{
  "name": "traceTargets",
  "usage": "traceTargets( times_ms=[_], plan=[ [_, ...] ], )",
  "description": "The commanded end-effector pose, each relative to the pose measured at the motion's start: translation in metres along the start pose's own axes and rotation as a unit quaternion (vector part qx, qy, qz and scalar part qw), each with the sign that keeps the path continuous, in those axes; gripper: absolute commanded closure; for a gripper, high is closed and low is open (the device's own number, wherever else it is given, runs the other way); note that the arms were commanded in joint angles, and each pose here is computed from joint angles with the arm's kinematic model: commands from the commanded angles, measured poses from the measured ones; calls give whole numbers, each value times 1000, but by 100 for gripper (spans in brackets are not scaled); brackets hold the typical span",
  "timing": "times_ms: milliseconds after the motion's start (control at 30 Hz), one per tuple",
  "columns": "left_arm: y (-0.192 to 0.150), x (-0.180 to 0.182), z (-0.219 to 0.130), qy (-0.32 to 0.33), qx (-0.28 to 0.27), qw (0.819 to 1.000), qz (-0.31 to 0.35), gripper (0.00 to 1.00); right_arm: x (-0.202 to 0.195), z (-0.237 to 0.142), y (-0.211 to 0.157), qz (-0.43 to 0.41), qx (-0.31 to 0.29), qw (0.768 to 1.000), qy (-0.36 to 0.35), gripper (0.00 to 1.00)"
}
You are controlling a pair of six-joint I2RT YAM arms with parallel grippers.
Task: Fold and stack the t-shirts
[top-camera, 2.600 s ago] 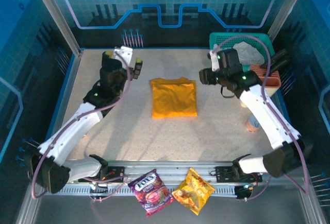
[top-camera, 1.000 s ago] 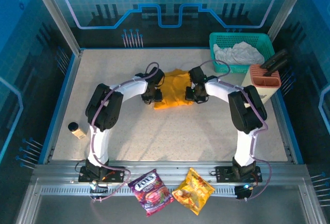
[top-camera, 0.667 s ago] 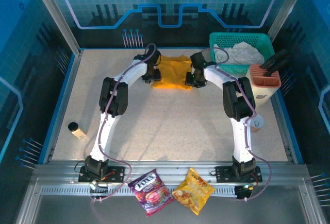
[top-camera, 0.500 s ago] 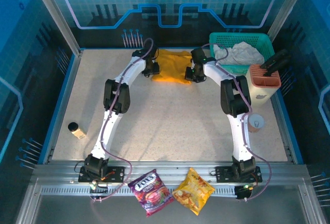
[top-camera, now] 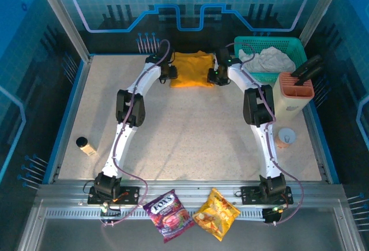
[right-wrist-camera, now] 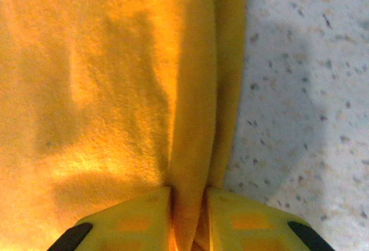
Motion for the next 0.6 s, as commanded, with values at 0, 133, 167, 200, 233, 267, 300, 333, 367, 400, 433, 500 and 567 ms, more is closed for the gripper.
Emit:
traceTargets(
  times_ms=[0, 133, 167, 200, 233, 267, 300, 333, 367, 400, 433, 500, 567],
  plan=[
    [53, 7, -55, 19, -84, 996, 16, 55, 1, -39, -5, -15, 10, 1000, -10, 68],
    [93, 4, -128, 19, -155, 987, 34, 50, 23, -106, 16, -57, -42, 997, 8, 54],
    [104, 1, -152, 13, -177, 983, 41, 45, 29, -125, 21, -71, -56, 996, 13, 50],
    [114, -1, -179, 7, -201, 979, 45, 40, 33, -144, 25, -84, -69, 994, 17, 48],
    [120, -3, -199, 5, -217, 975, 51, 36, 37, -160, 28, -94, -80, 992, 21, 46],
    [128, -3, -226, 4, -238, 970, 54, 26, 42, -179, 30, -106, -93, 990, 25, 44],
    [133, -4, -251, 1, -256, 965, 60, 16, 45, -196, 30, -116, -103, 988, 27, 43],
    [135, -4, -270, 1, -269, 961, 65, 4, 47, -212, 29, -125, -112, 985, 29, 42],
    [137, -4, -295, 0, -285, 956, 68, 1, 51, -232, 27, -135, -126, 982, 33, 40],
    [136, -3, -317, -2, -298, 952, 71, 1, 50, -243, 23, -141, -135, 980, 33, 34],
    [134, -2, -334, -4, -308, 949, 72, 1, 50, -255, 20, -145, -150, 977, 33, 30],
    [124, -1, -368, -12, -333, 940, 72, 1, 46, -280, 12, -153, -195, 968, 37, 24],
    [111, -1, -387, -25, -364, 928, 77, 1, 39, -297, 3, -159, -242, 956, 39, 13]
  ],
)
Point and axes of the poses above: each hand's point on the last joint's axis, 136 mm out from that joint toward the fingers, its own z axis out along the fingers, its own x axis along the line the jaws close on, y = z × x, the point moved 1 cm from there along -z, back along the fingers, and after that the axes turned 7 degrees about z, right-handed, at the moved point
